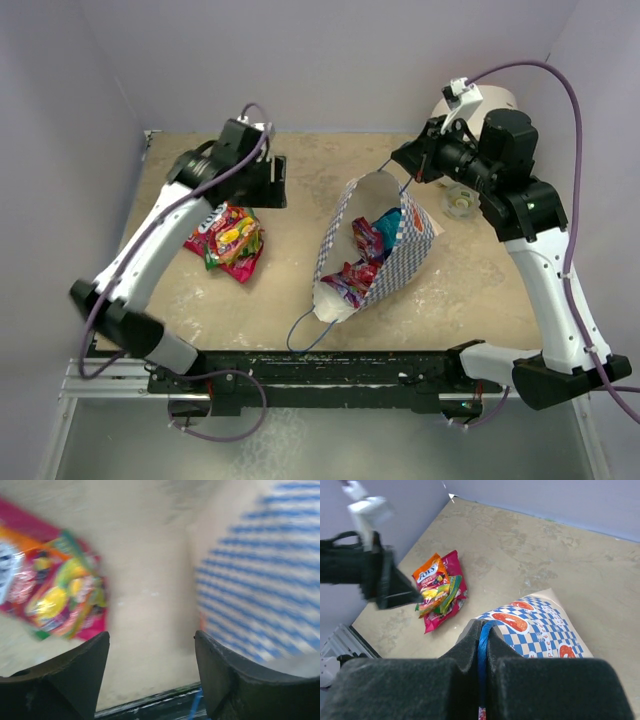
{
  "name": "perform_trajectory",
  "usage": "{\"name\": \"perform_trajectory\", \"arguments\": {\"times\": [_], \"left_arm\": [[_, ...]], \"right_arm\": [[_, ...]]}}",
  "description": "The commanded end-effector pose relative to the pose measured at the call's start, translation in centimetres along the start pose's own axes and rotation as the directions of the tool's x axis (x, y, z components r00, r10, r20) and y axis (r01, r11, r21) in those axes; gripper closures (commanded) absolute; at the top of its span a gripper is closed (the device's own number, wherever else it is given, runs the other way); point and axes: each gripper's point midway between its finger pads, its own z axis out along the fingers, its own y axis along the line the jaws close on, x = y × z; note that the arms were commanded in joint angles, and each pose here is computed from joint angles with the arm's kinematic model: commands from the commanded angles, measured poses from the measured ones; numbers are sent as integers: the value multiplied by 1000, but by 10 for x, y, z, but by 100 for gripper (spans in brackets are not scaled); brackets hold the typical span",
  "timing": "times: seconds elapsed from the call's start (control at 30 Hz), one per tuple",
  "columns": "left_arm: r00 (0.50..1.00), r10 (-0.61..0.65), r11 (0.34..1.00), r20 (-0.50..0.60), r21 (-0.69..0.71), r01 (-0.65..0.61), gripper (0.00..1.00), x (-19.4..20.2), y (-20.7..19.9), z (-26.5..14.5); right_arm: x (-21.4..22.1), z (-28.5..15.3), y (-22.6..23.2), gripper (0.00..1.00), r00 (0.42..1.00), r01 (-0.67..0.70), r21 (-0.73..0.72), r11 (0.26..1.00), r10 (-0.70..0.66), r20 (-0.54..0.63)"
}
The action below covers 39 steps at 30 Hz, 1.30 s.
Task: Take the snacks out of the paper bag
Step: Place the snack at the center of the board, then take out the snack from the paper bag.
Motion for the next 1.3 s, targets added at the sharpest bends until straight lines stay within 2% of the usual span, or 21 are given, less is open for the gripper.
{"name": "perform_trajectory", "arguments": {"times": [0.0, 0.07, 0.17, 0.3, 0.43, 0.5, 0.6, 0.63, 0.7, 0.77, 0.83, 0.87, 0.97, 1.1, 1.2, 1.27], "left_arm": [[966, -41, 751, 256, 646, -139, 29, -19, -104, -95], [948, -12, 640, 319, 731, -238, 29, -6, -129, -120], [904, 106, 533, 415, 744, -404, 27, 25, -171, -148], [852, 195, 518, 485, 687, -509, 29, 60, -214, -153], [775, 265, 518, 573, 594, -616, 29, 81, -237, -128], [740, 324, 521, 590, 542, -660, 27, 83, -242, -109], [639, 428, 475, 638, 443, -760, 27, 85, -245, -81], [600, 452, 448, 660, 414, -792, 27, 85, -245, -73], [508, 492, 349, 707, 375, -859, 27, 88, -245, -59], [490, 485, 307, 724, 384, -871, 29, 79, -238, -52], [517, 430, 299, 740, 423, -855, 32, 61, -229, -55], [515, 412, 301, 751, 421, -856, 32, 55, -224, -58], [433, 366, 216, 824, 378, -900, 32, 61, -225, -72], [391, 388, 154, 835, 360, -920, 37, 74, -225, -63], [315, 438, 129, 842, 288, -949, 41, 68, -226, -52], [261, 458, 126, 850, 229, -965, 50, 59, -228, -46]], "right_arm": [[-21, -9, -3, 100, 999, 11, 42, 999, -13, 43], [-20, -8, -5, 100, 1000, -7, 50, 999, 6, 28], [-22, -5, -3, 100, 1000, -26, 43, 999, 26, 11], [-27, -3, 0, 100, 999, -32, 32, 999, 32, 2], [-33, -5, 2, 100, 999, -38, 33, 999, 37, 13], [-36, -8, 4, 100, 999, -42, 29, 999, 41, 23], [-37, -11, 5, 100, 998, -45, 30, 999, 44, 33], [-36, -12, 4, 100, 998, -46, 33, 998, 45, 36], [-37, -13, 6, 100, 998, -51, 31, 998, 50, 42], [-38, -14, 8, 100, 998, -55, 22, 998, 54, 44], [-38, -15, 9, 100, 997, -58, 19, 998, 57, 47], [-38, -17, 10, 100, 997, -61, 18, 998, 60, 49], [-37, -18, 9, 100, 997, -65, 21, 998, 64, 51], [-36, -16, 11, 100, 996, -74, 9, 997, 73, 50], [-34, -14, 13, 100, 996, -82, -6, 997, 82, 37], [-31, -11, 14, 100, 996, -90, -20, 996, 90, 26]]}}
